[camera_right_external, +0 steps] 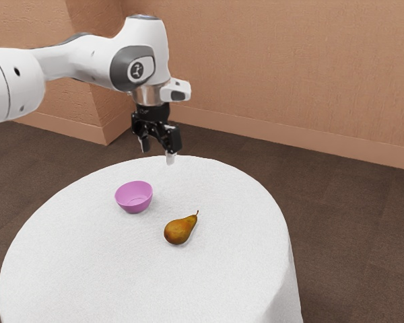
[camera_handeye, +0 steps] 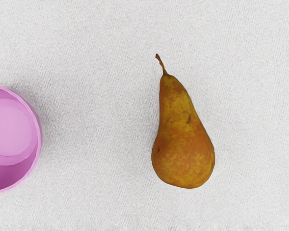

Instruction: Place the pear in the bowl.

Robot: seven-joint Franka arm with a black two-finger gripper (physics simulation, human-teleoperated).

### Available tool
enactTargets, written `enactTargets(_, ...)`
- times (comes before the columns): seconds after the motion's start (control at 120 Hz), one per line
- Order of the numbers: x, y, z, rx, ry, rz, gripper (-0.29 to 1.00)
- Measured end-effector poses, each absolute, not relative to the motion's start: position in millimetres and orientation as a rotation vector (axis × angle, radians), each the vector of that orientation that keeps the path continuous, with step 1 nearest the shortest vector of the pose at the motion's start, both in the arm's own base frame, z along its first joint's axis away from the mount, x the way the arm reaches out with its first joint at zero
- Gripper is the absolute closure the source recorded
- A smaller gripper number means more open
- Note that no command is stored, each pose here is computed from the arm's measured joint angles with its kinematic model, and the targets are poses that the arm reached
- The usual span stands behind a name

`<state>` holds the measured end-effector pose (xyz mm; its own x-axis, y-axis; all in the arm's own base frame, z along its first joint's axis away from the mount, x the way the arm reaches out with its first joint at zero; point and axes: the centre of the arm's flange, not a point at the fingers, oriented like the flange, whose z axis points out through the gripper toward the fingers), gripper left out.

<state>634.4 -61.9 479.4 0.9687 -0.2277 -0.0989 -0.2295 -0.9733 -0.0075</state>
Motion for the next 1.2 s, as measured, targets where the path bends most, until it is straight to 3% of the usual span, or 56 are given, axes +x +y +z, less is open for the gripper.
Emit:
enactTargets(0.183,571,-99,441,-3.076,0.329,0.257,0.0)
enactTargets(0.417,543,-112,399,-3.042,0.226,0.367,0.0)
enactTargets(0.808,581,-111,330,-3.066,0.191,0.217,0.0)
enactTargets(1.2,602,-105,282,-3.097,0.204,0.212,0.0)
